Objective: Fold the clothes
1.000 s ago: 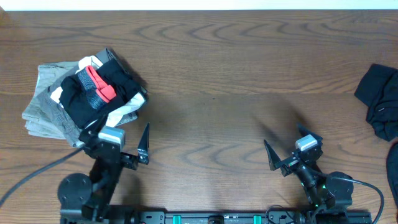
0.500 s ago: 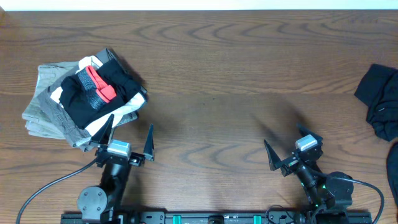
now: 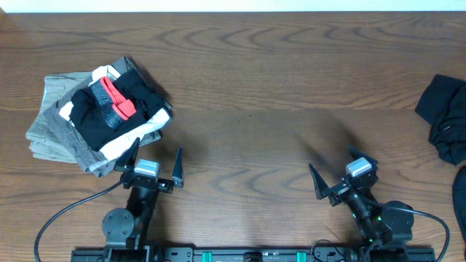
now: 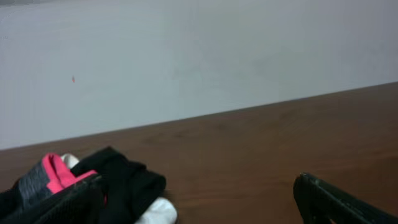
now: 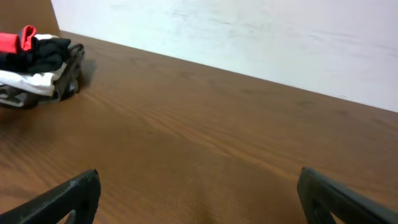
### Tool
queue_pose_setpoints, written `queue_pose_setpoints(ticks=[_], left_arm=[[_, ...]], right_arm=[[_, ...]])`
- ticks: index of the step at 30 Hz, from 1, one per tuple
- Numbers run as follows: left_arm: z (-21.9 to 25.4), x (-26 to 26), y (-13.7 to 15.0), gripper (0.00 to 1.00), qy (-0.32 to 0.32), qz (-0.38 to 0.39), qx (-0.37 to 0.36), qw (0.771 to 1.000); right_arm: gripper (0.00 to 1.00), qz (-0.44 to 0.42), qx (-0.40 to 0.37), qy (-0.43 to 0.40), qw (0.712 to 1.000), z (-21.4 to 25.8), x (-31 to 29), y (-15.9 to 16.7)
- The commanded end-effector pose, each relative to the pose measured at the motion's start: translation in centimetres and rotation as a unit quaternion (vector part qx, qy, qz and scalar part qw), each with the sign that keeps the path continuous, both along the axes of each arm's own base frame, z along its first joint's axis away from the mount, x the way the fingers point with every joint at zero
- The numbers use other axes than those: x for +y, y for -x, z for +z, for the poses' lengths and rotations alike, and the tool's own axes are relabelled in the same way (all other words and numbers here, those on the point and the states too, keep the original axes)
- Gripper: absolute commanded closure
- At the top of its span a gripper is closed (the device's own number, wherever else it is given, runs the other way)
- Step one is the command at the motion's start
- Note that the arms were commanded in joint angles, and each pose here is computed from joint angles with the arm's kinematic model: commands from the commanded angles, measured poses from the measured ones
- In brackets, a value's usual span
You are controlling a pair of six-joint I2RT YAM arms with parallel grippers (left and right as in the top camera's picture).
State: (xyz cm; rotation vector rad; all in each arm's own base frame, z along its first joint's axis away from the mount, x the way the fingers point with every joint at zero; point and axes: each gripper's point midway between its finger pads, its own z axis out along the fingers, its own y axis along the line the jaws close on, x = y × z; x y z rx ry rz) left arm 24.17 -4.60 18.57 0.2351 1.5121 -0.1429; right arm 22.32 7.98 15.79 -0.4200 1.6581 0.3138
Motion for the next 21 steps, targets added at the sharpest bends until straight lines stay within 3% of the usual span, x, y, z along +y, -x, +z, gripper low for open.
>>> queue_pose_setpoints(ticks=[1,7,21], left_arm=[[-0.7,0.1,0.0,0.02,0.002,0.002,0.013,1.0],[-4.3,0.1,0.2,0.02,-0.003,0.003,0.088,0.996],[-4.5,0.1,0.2,0.02,-0.003,0.003,0.092,0.996]], right_arm=[[0.01,0.002,-0.003,0.004,1.0,-0.1,0.0,0.0],[0.01,0.002,-0.003,0.004,1.0,-0.1,0.0,0.0],[0.01,0.002,-0.003,0.004,1.0,-0.1,0.0,0.0]])
